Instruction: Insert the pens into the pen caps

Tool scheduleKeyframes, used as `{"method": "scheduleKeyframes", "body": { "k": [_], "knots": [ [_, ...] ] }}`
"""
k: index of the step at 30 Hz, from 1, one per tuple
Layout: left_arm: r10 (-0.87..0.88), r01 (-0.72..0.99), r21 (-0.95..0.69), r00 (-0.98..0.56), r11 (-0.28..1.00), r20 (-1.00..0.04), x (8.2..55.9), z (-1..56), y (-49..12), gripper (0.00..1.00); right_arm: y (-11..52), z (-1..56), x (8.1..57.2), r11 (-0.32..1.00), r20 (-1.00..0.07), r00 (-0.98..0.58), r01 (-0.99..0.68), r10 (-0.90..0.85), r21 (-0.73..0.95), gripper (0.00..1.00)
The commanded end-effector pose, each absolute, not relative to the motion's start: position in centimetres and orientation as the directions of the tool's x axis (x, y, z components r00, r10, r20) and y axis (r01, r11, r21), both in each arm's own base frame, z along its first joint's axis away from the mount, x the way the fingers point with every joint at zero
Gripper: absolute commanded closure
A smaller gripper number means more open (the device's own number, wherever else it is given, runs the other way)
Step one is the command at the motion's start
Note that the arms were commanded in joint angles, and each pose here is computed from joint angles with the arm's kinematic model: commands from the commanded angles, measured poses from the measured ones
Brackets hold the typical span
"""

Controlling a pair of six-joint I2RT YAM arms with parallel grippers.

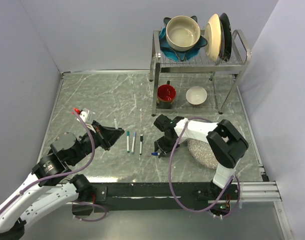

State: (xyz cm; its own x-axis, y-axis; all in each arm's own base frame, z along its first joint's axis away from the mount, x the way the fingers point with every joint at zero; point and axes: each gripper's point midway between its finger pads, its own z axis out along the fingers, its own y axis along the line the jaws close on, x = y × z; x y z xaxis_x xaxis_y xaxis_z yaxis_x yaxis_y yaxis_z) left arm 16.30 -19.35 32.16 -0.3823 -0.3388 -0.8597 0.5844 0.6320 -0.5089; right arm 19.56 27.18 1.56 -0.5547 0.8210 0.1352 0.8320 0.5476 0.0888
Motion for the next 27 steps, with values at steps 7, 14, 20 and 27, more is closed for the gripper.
{"method": "scheduleKeyframes", "body": {
  "k": [7,14,20,27],
  "knots": [
    [-0.326,0.617,-0.495,-0.374,0.612,-0.868,15.9,32.4,-19.7,0.99,27.7,1.3,19.4,0.549,0.138,-0.550,0.834,0.824,0.045,0.61],
    [-0.327,0.614,-0.495,-0.373,0.615,-0.868,15.9,32.4,-19.6,0.99,28.2,0.4,19.0,0.551,0.154,-0.551,0.833,0.820,0.046,0.73],
    [-0.329,0.609,-0.494,-0.369,0.621,-0.869,16.0,32.4,-19.5,0.99,29.5,0.1,20.1,0.639,0.150,-0.661,0.750,0.735,0.172,1.00],
    [-0.293,0.615,-0.484,-0.390,0.622,-0.873,16.2,31.8,-20.3,0.99,30.1,4.5,22.8,0.706,-0.028,-0.778,0.555,0.628,0.440,1.00]
  ]
}}
